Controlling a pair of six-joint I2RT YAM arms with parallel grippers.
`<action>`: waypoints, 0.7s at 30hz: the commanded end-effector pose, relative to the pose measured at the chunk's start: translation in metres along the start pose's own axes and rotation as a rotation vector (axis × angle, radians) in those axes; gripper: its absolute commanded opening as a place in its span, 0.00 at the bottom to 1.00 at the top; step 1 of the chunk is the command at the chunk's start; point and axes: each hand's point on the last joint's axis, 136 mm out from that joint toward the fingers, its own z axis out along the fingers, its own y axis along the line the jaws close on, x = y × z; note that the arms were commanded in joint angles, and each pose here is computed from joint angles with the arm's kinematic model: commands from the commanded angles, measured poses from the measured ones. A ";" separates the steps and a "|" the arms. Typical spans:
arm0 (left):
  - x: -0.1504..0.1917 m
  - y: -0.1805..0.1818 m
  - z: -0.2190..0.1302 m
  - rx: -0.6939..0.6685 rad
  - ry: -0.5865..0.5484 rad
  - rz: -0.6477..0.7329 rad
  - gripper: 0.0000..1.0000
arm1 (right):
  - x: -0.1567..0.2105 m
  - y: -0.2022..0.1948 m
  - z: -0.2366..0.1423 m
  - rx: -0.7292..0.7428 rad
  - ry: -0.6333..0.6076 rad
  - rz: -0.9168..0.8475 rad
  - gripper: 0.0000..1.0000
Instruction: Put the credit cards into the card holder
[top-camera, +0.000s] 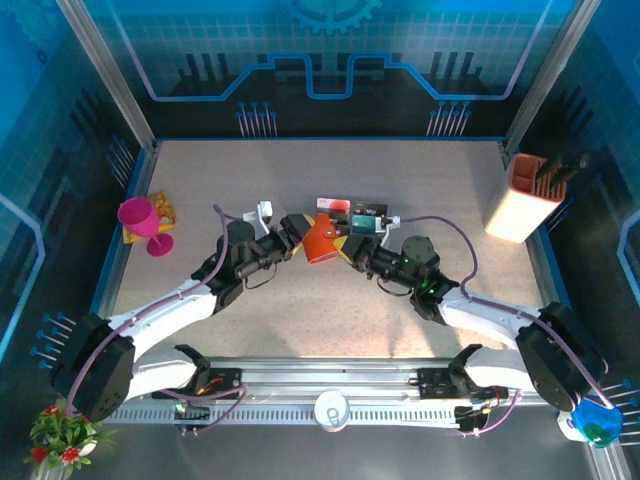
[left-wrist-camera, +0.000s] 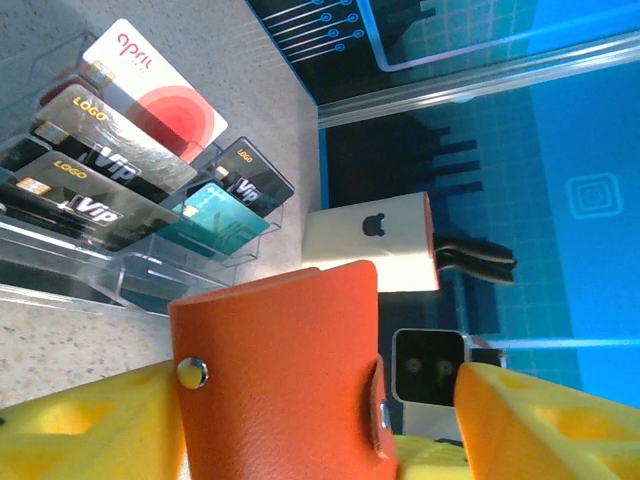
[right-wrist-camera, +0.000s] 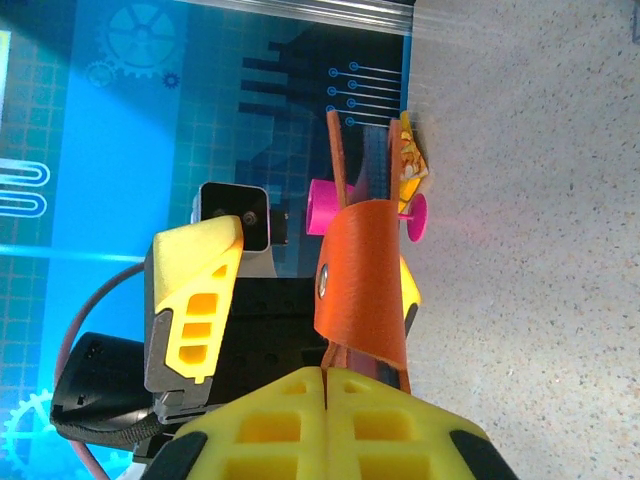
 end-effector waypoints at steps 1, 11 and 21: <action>0.003 -0.001 0.000 0.035 0.013 -0.005 0.64 | -0.003 0.026 0.006 -0.092 -0.015 -0.008 0.00; 0.004 0.003 -0.002 0.044 0.001 -0.016 0.37 | -0.001 0.016 0.009 -0.094 -0.020 0.020 0.00; 0.005 0.009 -0.003 0.019 -0.002 0.065 0.00 | 0.000 -0.008 0.001 0.032 0.002 -0.017 0.34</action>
